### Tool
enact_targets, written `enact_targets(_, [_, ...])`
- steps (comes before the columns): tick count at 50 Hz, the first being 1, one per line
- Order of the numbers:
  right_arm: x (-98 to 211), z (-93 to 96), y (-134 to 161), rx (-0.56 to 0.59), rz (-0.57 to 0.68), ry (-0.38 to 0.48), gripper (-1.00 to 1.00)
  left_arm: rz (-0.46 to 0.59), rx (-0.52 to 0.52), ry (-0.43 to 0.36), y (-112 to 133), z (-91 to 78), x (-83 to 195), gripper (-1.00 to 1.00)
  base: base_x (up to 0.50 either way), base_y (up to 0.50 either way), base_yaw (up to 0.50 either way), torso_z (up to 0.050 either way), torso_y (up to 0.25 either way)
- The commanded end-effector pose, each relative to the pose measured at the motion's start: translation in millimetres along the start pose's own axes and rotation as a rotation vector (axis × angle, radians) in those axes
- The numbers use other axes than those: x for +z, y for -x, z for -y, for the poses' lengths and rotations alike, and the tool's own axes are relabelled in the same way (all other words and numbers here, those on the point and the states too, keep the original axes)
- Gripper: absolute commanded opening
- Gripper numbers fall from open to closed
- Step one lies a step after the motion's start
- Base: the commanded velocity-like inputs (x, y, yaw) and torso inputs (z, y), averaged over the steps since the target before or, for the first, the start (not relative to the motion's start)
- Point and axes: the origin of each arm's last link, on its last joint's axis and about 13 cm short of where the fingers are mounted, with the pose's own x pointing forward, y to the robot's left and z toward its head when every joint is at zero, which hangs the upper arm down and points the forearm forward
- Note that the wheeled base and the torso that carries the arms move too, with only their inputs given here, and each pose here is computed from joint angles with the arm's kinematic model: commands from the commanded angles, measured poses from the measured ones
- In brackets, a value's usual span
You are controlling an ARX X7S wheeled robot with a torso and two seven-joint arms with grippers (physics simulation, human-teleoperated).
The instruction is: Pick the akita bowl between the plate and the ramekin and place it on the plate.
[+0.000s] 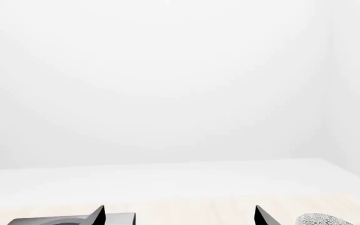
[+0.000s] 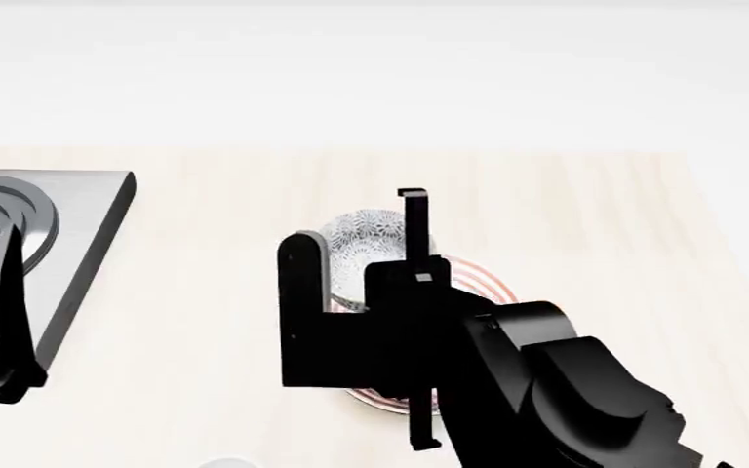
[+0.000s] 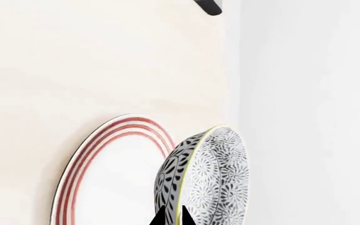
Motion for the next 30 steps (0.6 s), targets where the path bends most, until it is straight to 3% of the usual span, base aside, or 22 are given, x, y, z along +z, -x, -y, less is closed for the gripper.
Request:
enact_targets(1, [-14.4,10.1,-4.1,-0.101,-0.049,-0.009,-1.00,-0.002,-0.005,-0.001,0.0,0.9,-0.4,1.00,0.00,0.00,0.00,0.000,0.000])
enact_targets(15, [-29.6,6.8,-23.0,-0.156,-0.112,0.004,-1.00,-0.004,-0.006,0.003,0.3,0.7,-0.6,1.00,0.00,0.00,0.00,0.000,0.000])
enact_targets(30, [-42.4,-10.3,-43.2,-0.160,-0.140,-0.008,-1.00,-0.010,-0.004,0.003,-0.5,0.0,-3.6,1.00,0.00,0.00,0.00,0.000,0.001])
